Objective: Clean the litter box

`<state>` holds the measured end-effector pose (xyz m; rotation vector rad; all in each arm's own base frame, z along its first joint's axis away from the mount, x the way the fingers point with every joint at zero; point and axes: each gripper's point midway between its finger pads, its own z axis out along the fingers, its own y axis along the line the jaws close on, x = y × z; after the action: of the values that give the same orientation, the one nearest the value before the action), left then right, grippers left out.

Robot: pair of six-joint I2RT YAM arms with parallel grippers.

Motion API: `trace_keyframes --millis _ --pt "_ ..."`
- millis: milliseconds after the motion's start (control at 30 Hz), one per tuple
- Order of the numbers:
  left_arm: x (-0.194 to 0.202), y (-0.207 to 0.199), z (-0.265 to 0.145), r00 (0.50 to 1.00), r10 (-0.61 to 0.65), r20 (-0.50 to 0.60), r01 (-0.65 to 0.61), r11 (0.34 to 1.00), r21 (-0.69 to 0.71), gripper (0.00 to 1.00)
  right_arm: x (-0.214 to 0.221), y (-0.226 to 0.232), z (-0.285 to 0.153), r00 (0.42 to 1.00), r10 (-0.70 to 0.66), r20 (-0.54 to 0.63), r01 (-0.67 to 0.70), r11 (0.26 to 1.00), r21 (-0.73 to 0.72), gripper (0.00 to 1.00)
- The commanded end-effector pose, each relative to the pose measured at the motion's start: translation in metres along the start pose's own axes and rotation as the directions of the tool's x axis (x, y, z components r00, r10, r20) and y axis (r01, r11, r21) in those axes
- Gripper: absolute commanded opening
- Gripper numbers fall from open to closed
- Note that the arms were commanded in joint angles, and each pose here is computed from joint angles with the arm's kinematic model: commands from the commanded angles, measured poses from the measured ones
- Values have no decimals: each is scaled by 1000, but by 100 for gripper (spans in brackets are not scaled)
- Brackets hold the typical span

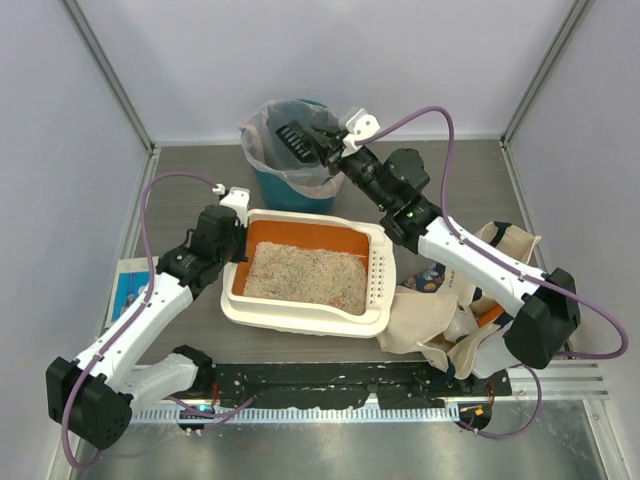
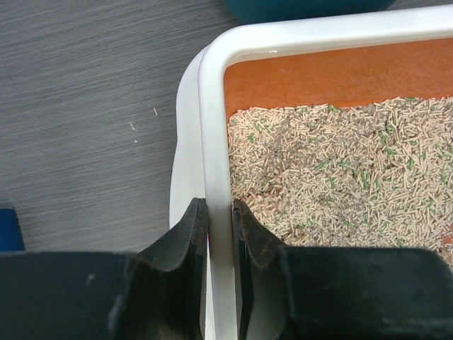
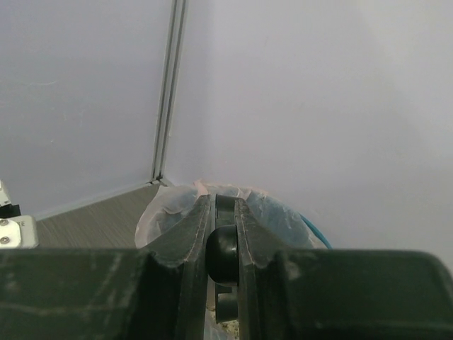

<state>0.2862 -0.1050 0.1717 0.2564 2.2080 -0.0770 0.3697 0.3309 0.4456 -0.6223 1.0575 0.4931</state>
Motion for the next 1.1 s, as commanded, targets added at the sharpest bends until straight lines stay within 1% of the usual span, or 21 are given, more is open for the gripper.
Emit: trace_keyframes --millis 0,100,167,200,233,267,300,333,367,400,433,467,500,533,633,767,833,933,1000,1033,1067 --pt "-5 -29 -8 997 60 47 -66 986 151 0 -60 -21 -15 984 -59 169 43 995 95 1" --pt "-4 -25 -6 995 88 55 -94 987 133 0 -78 -24 -28 972 21 233 -49 992 114 1" --pt "-5 -23 -4 992 111 63 -118 985 124 0 -101 -27 -44 955 79 285 -115 987 114 1" --pt "-4 -23 -2 991 123 57 -129 984 120 0 -95 -30 -50 956 100 275 -143 980 140 1" --pt "-4 -22 0 988 145 55 -151 982 117 0 -111 -34 -64 945 114 307 -165 976 145 1" --pt "-3 -22 2 986 161 52 -166 979 115 0 -112 -33 -70 939 144 312 -195 971 141 1" --pt "-5 -22 3 984 172 53 -177 977 119 0 -103 -33 -79 943 163 290 -214 965 155 1" --pt "-1 -24 9 984 178 29 -180 975 126 0 -115 -37 -94 934 169 315 -230 959 166 1" --pt "0 -24 11 972 232 19 -233 964 132 0 -115 -38 -102 933 180 312 -244 954 177 1" --pt "-4 -26 13 969 246 18 -246 958 144 0 -96 -38 -110 941 204 270 -262 944 199 1" --pt "0 -28 20 964 265 -12 -260 953 154 0 -91 -43 -117 941 218 259 -281 930 239 1" --pt "2 -28 23 956 292 -29 -284 946 158 0 -99 -47 -132 932 233 279 -306 917 255 1" --pt "-1 -30 24 952 305 -29 -296 940 168 0 -77 -46 -139 942 252 222 -310 908 283 1" --pt "5 -31 33 943 326 -62 -310 934 178 0 -72 -52 -149 942 263 210 -321 889 327 1" --pt "0 -35 40 924 375 -73 -355 913 204 0 -53 -56 -181 936 308 168 -350 849 395 1" --pt "-2 -39 58 896 434 -97 -404 886 229 0 -32 -45 -212 913 386 130 -405 824 398 1" --pt "-13 -42 62 895 439 -79 -413 882 226 0 -24 -40 -224 893 436 113 -442 802 401 1" --pt "-22 -41 67 901 420 -105 -394 896 204 0 -5 -30 -232 871 486 75 -473 786 398 1" --pt "-29 -37 65 911 395 -118 -373 912 171 9 4 -24 -235 866 499 42 -474 789 391 1" --pt "-25 -35 61 918 369 -147 -346 924 163 25 5 -24 -235 864 502 39 -475 788 392 1" --pt "-25 -33 59 921 356 -156 -334 931 148 37 5 -24 -235 862 505 39 -478 785 393 1"
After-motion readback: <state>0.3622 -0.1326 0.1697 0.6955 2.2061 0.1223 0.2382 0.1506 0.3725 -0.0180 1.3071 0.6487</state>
